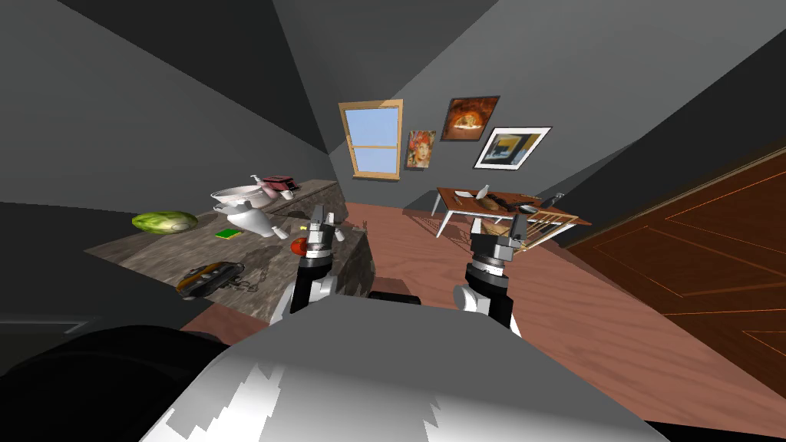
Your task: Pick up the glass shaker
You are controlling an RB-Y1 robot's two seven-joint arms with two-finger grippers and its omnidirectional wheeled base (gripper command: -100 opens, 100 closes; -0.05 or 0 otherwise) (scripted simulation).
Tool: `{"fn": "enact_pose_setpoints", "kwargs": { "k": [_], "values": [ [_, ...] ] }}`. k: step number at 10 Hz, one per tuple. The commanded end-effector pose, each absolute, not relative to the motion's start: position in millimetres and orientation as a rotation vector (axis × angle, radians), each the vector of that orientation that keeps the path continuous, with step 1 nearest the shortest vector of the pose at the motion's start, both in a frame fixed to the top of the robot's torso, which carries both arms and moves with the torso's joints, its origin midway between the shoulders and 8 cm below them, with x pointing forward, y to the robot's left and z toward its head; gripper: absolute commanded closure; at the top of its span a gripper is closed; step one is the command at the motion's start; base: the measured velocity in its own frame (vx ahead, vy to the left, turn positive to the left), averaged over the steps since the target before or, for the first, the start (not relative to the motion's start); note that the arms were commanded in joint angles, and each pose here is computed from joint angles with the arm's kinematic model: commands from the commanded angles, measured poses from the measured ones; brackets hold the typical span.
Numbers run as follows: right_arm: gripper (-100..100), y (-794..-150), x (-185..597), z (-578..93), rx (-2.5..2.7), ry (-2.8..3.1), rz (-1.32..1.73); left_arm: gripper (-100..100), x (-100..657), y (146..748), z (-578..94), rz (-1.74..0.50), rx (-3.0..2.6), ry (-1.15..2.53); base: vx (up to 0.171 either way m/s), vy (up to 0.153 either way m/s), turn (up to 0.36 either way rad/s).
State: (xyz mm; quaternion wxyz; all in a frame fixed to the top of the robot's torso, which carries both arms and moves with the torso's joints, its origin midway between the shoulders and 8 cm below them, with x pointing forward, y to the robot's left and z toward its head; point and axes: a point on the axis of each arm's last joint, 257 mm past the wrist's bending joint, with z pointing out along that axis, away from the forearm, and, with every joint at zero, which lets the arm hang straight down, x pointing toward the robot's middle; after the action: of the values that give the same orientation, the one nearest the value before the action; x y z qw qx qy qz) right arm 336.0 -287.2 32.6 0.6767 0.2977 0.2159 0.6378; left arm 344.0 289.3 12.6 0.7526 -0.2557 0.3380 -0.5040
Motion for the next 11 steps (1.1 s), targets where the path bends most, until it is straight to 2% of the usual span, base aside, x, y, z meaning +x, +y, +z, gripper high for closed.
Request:
{"fn": "enact_pose_setpoints", "kwargs": {
  "k": [1, 11],
  "values": [
    [0, -287.2, 336.0, 32.6, 0.669, 0.485, 1.434, -100, 342.7, 294.5, 1.8, -1.086, -0.561, 0.783, 0.009, -0.02, -0.021],
    [0, -287.2, 336.0, 32.6, 0.669, 0.485, 1.434, -100, 309.3, 364.2, -72.6, -0.95, -0.686, 1.032, 0.004, -0.045, -0.009]
  ]
}}
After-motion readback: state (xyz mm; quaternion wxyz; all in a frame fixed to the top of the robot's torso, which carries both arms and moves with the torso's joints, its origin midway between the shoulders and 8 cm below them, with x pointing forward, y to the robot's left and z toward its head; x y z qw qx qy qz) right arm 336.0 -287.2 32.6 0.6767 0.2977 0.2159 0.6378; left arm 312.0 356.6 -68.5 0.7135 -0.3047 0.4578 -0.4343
